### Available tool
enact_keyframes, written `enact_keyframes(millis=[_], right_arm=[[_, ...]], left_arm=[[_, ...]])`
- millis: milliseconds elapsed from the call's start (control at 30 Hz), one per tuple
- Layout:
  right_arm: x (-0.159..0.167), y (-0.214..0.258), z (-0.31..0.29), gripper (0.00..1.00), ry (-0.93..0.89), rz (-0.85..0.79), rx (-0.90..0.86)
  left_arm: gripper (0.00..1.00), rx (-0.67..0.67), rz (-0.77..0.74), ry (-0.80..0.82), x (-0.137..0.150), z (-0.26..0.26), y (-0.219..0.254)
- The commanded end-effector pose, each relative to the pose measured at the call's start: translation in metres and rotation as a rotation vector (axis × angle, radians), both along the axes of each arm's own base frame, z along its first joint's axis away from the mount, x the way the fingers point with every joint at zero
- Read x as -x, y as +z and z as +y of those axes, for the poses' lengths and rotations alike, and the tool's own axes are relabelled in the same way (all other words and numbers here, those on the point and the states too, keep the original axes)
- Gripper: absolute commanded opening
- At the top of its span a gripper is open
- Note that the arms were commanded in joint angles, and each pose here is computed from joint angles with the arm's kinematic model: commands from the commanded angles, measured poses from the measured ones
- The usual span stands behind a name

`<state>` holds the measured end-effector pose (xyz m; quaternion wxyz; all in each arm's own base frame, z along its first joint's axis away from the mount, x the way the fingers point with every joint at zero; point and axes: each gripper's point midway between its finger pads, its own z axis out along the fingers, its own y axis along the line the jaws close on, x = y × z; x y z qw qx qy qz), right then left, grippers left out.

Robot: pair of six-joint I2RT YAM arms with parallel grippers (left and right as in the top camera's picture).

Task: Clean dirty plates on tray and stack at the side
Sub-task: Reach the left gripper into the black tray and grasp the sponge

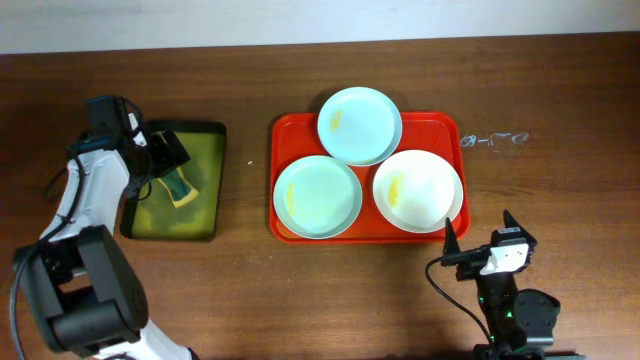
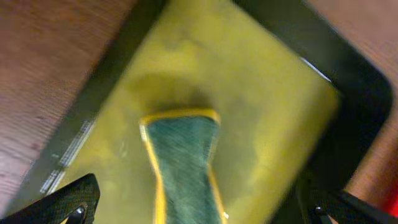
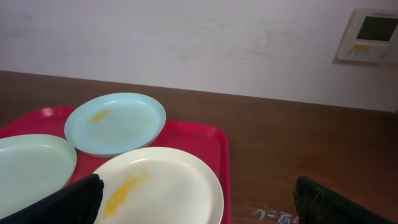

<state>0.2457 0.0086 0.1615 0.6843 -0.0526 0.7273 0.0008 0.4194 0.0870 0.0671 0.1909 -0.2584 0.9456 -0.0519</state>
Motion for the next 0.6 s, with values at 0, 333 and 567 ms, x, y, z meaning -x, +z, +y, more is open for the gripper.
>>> enact_keyframes(millis=[0, 333, 567], right_arm=[[0.000, -0.003, 0.001, 0.98, 0.000, 0.004, -0.001], [0.000, -0.003, 0.001, 0.98, 0.000, 0.004, 0.000], [0.000, -0.003, 0.001, 0.98, 0.000, 0.004, 0.000]], left_arm=[[0.92, -0.067, 0.022, 0.070, -0.003, 0.016, -0.008], [0.44, -0.036, 0.124, 0.060, 0.004, 0.011, -0.053], [0.82, -0.028, 0.157, 0.058, 0.012, 0.009, -0.055]])
